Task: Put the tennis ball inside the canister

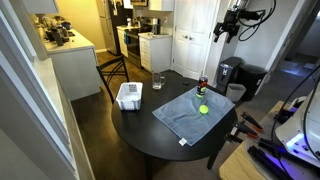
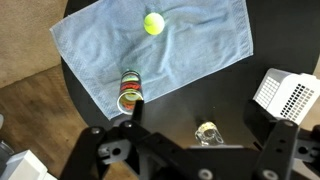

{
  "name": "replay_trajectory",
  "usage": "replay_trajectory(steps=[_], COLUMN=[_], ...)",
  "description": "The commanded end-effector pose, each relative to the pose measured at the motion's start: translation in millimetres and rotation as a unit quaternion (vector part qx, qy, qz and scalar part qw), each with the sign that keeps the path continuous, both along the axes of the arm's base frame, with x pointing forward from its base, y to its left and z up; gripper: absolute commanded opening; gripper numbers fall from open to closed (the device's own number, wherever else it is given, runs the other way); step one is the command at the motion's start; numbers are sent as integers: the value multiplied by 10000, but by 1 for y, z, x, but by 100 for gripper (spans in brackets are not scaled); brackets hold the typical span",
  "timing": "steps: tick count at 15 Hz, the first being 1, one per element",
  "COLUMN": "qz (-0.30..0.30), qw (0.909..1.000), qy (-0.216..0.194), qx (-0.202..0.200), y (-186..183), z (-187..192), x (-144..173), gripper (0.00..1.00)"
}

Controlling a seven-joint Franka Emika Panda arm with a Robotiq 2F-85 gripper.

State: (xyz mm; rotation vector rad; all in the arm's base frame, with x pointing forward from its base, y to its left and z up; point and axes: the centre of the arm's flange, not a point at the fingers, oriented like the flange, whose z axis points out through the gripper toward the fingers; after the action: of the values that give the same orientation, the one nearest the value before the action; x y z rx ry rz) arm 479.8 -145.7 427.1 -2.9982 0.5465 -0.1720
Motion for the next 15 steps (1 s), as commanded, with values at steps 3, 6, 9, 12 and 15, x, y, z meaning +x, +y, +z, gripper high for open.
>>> replay_trajectory(steps=[3,6,9,12,15], qz=[-698,-893,-895,-595,-580], qw=[9969,9936,9907,9921,9922], qy=[329,665,1021,1103,1100], qx=[-127,-198,-91,-34,-53], y=[-7,-6,0,17,17], z=[-86,-131,-155,-147,-156], x=[37,34,30,24,29], gripper=[100,100,100,100,100])
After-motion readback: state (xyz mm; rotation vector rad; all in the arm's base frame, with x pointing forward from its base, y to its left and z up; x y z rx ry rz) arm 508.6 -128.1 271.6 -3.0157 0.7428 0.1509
